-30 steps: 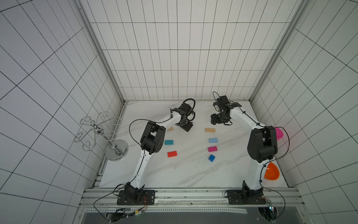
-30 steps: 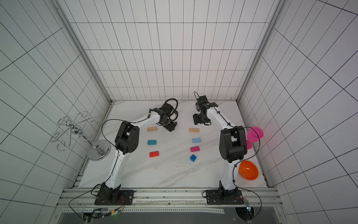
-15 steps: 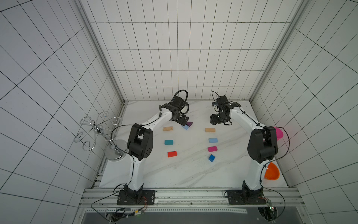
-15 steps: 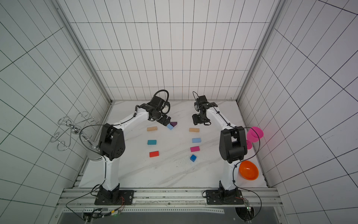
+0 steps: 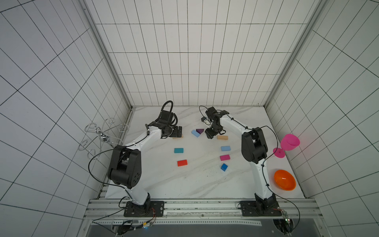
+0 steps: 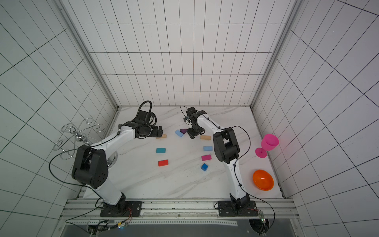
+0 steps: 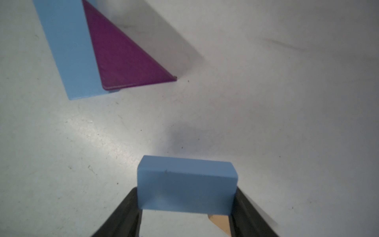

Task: Assemble a heart with building blocks
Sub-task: Assemble the building block at the center of the board.

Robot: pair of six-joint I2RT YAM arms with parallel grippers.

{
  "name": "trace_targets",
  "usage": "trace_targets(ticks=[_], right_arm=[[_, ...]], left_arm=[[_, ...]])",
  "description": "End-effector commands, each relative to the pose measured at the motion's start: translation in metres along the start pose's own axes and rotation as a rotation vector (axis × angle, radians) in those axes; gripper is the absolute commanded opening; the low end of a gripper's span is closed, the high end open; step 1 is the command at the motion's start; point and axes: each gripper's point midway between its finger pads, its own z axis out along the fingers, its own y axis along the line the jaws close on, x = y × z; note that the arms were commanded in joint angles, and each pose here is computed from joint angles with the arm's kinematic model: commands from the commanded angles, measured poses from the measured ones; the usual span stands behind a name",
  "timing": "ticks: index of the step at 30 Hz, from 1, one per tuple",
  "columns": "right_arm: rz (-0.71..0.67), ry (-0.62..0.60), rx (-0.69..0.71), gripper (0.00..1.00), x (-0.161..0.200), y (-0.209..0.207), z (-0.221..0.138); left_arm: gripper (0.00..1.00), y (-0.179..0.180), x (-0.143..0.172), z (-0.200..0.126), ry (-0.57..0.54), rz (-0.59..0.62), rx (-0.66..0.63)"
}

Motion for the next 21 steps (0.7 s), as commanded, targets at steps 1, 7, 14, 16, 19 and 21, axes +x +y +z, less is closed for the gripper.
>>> trace_targets(ticks=[1, 7, 14, 16, 19, 21], right_arm=[[-0.062, 0.026, 0.014, 0.44, -0.003, 0.002, -0.006], [-0.113, 0.021, -0.022, 0.46, -0.007, 0.009, 0.004], [-0.139, -0.004, -0.074, 0.47, -0.017, 0.019, 0.008], [-0.137, -0.006, -0.077, 0.47, -0.019, 0.020, 0.009], [-0.132, -0.004, -0.078, 0.47, -0.020, 0.020, 0.013], [-0.131, -0.004, -0.085, 0.47, -0.021, 0.022, 0.016]], left_arm=[[0.98, -0.005, -0.017, -0.021, -0.088, -0.042, 0.029], [0.98, -0.006, -0.013, -0.023, -0.087, -0.047, 0.040], [0.98, -0.005, -0.008, -0.018, -0.075, -0.044, 0.038], [0.98, -0.004, -0.007, -0.017, -0.072, -0.042, 0.035], [0.98, -0.004, -0.006, -0.015, -0.069, -0.040, 0.035], [0.98, -0.004, -0.006, -0.015, -0.067, -0.039, 0.035]])
